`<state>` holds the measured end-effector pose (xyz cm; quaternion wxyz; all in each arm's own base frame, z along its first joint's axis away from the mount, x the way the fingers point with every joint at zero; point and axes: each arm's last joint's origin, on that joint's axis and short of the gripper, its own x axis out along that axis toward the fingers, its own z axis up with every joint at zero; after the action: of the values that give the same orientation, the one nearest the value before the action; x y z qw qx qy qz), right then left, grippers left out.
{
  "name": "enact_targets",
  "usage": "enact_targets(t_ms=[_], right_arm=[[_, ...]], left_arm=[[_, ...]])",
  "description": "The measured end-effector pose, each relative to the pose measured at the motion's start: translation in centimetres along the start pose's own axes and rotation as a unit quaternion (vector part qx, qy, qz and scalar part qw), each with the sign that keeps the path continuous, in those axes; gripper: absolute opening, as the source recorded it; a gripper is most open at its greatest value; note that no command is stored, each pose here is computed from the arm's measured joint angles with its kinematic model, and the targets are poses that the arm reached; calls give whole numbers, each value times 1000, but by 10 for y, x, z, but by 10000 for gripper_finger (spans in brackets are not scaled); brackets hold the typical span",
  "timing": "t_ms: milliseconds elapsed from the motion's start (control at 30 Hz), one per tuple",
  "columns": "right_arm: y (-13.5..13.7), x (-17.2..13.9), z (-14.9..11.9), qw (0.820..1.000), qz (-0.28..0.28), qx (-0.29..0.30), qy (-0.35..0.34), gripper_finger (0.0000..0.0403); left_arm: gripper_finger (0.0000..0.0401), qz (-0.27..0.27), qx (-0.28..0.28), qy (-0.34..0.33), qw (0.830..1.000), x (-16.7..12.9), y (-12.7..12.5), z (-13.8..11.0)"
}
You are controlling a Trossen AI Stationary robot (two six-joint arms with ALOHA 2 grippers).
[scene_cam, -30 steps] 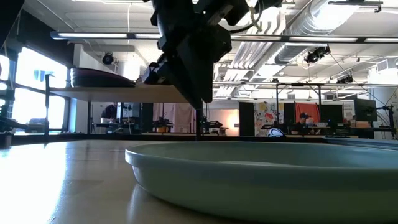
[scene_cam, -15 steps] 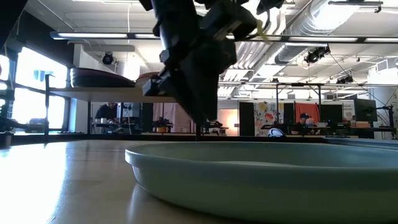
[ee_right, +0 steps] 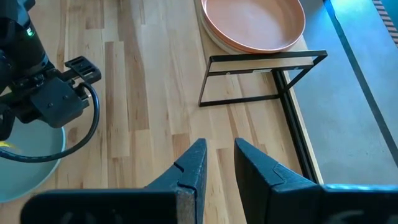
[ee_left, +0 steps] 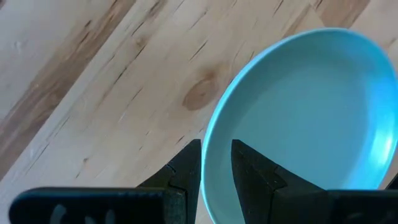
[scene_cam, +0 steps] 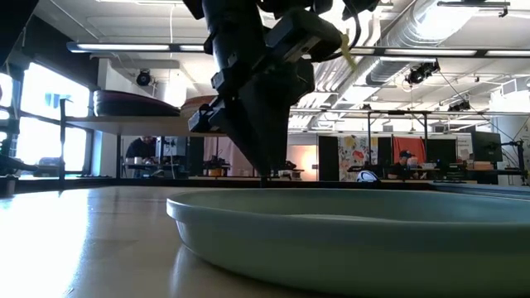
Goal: Place and stack plates onto a shelf
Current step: Stack the blue plate on top of the orange plate on the shelf
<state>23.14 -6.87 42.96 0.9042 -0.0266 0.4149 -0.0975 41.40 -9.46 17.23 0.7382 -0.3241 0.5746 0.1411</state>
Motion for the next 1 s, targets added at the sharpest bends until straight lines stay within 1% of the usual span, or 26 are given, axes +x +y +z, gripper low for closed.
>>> enact_targets(t_ms=[133,200,300,400,733,1000], right_arm=[[0,0,0,1000,0,0,0,59],[0,0,0,1000,0,0,0,59],[0,0,0,1000,0,0,0,59],[0,0,0,1000,0,0,0,59],[0,0,0,1000,2,0,0,59],[0,0,0,1000,3,0,-1,59]], left_arm=[[76,-1,0,2,1000,2,0,0],[76,2,0,6,1000,6,0,-1],[76,-9,0,23,1000,13,0,-1],[76,-3,-7,33,999,20,0,-4],[76,-3,-14,30,999,20,-1,-5],[76,8,-21,39,999,30,0,-7]])
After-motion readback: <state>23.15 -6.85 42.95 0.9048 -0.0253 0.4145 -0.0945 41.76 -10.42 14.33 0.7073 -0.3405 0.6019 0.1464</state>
